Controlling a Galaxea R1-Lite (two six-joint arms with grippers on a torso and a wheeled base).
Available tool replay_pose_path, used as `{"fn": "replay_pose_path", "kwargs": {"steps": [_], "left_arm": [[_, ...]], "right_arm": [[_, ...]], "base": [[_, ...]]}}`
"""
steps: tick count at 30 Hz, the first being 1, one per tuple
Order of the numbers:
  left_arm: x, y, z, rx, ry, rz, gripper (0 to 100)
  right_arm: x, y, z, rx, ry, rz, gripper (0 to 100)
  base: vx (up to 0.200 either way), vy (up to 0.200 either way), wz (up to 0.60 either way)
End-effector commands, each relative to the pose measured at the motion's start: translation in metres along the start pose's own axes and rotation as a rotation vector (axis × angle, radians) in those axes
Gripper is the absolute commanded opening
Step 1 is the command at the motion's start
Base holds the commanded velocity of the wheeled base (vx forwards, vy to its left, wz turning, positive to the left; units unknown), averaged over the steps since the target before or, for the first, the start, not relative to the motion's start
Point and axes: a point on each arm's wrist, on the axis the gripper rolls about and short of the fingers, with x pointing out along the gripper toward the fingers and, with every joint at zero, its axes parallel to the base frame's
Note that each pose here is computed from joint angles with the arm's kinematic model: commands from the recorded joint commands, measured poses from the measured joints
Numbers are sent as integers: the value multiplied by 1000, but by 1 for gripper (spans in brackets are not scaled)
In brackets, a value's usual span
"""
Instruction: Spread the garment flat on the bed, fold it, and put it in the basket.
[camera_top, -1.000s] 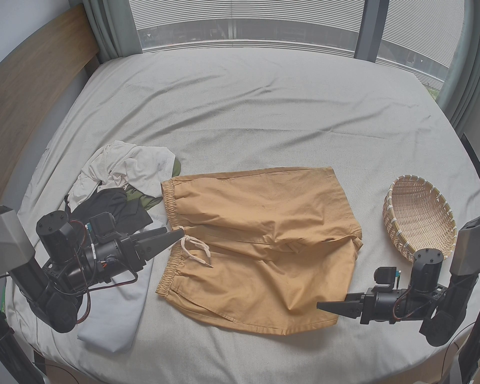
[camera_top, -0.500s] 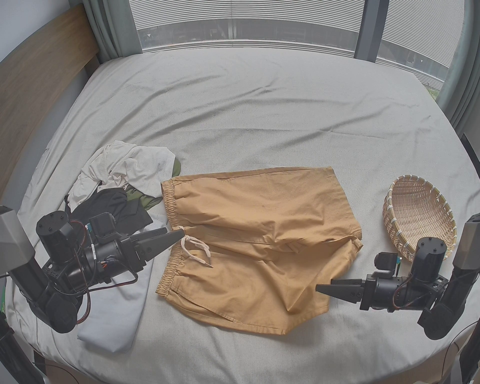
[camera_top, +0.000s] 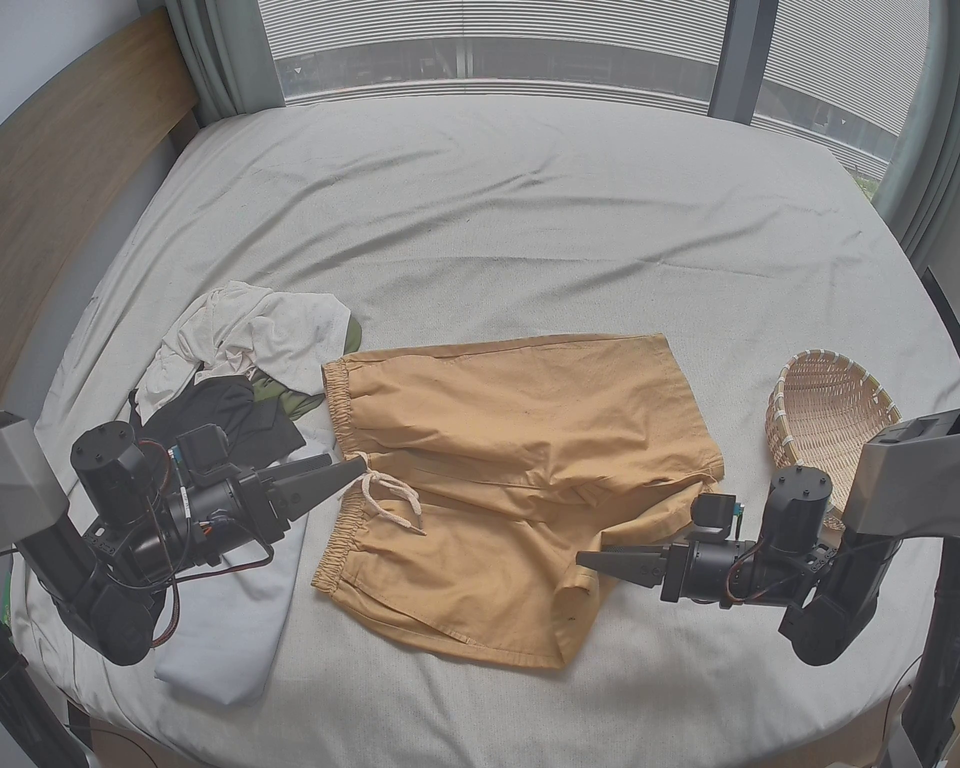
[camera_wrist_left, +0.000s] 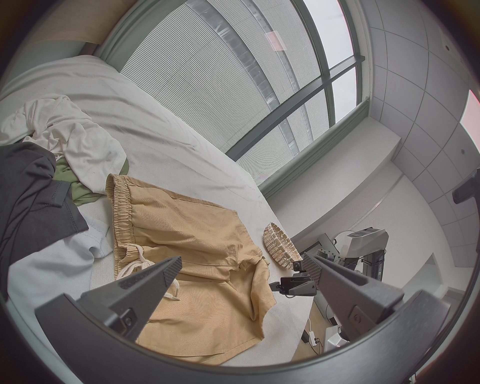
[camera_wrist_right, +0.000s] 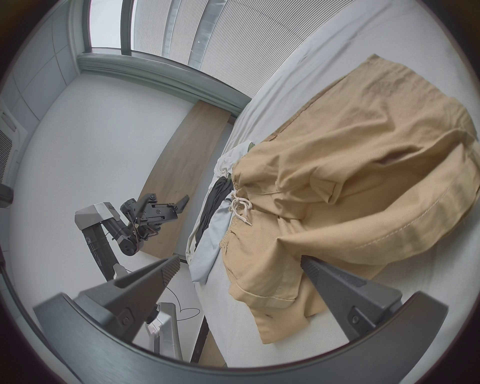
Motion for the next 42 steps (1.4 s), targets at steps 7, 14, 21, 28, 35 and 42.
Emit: {"fn": "replay_pose_path", "kwargs": {"steps": [7, 14, 21, 28, 35, 42], "left_arm": [[0, 0, -1, -1, 1, 0, 100], [0, 0, 0, 0, 0, 0, 100], [0, 0, 0, 0, -1, 1, 100], [0, 0, -1, -1, 1, 0, 100], [0, 0, -1, -1, 0, 2, 100], [0, 0, -1, -1, 0, 2, 100]], "right_arm": [[3, -5, -26, 59, 76, -44, 100], [11, -8, -29, 56, 76, -59, 100], [29, -5, -26, 22, 45, -50, 100], [31, -2, -20, 32, 28, -34, 100], [38, -4, -18, 21, 18, -27, 100], [40, -6, -24, 29, 28, -47, 100]], "base": [[0, 0, 0], [0, 0, 0], [0, 0, 0], [0, 0, 0], [0, 0, 0], [0, 0, 0]]}}
